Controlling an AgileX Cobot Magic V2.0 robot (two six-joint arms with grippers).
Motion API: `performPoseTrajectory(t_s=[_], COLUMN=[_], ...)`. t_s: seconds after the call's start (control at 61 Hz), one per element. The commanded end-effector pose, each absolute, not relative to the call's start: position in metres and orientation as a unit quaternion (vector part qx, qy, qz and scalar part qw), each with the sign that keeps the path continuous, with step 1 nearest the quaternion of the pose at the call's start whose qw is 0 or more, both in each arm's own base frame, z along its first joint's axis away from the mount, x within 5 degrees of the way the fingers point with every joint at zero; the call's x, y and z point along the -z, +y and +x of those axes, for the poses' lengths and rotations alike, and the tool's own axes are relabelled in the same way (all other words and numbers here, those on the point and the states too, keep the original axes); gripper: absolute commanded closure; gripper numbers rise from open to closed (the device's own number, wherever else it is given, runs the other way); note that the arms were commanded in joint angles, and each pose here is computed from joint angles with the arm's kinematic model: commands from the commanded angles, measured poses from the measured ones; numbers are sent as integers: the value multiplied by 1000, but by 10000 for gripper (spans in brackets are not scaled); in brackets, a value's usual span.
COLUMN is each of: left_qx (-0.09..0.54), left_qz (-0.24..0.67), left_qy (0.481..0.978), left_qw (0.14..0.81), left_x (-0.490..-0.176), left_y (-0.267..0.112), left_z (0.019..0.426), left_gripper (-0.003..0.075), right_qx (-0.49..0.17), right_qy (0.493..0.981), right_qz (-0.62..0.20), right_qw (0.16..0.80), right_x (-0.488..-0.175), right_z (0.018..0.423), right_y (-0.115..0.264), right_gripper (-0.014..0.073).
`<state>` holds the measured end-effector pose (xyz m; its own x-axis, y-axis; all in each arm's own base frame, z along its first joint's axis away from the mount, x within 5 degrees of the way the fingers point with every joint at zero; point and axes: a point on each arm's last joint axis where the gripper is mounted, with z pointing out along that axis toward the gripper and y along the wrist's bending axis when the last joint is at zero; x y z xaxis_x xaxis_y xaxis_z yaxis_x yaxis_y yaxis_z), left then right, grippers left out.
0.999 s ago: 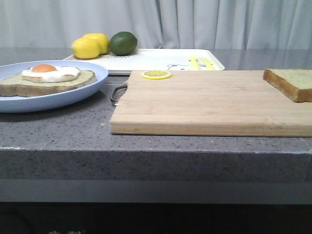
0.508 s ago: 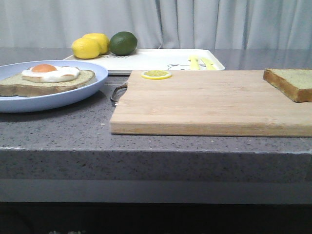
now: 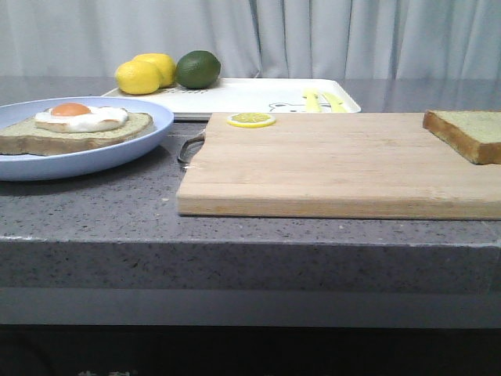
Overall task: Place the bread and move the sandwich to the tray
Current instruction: 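Move the right gripper above the plain bread slice on the cutting board, then lower the right gripper and grasp the bread slice by its edge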
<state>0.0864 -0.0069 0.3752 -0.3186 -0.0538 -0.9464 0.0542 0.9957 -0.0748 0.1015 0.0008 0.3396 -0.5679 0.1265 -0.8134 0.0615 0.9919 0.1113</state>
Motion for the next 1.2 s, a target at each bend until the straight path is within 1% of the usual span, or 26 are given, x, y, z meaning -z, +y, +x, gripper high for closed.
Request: performPoseTrajectory(t_s=[0.0, 0.049, 0.131, 0.213, 0.262, 0.344, 0.41, 0.819, 0.999, 1.18], left_qx=[58, 58, 58, 58, 58, 58, 58, 58, 65, 95], left_qz=[1, 1, 1, 1, 1, 1, 1, 1, 12, 77], left_qy=[782, 782, 782, 782, 782, 782, 781, 776, 774, 773], left_qw=[620, 620, 620, 620, 620, 620, 622, 628, 629, 622], left_x=[-389, -389, -389, -389, -389, -389, -390, -391, -395, -400], left_y=[-8, -8, -8, -8, -8, -8, -8, -8, -11, -25], left_z=[89, 89, 89, 89, 89, 89, 89, 89, 94, 100], left_gripper=[739, 737, 698, 591, 493, 372, 332, 332, 332, 332], right_qx=[-29, -29, -29, -29, -29, -29, -29, -44, -37, -16], right_qy=[868, 868, 869, 868, 868, 868, 867, 869, 896, 921], right_qz=[51, 51, 51, 51, 51, 51, 51, 55, 56, 101], right_qw=[494, 493, 491, 492, 492, 493, 495, 489, 440, 376], right_x=[-352, -352, -352, -352, -352, -352, -352, -355, -366, -372], right_z=[107, 108, 109, 109, 109, 109, 109, 111, 124, 147], right_y=[-1, -1, -1, -1, -1, -1, -1, 1, 0, -14], right_gripper=[583, 524, 379, 221, 141, 56, 46, 46, 46, 46])
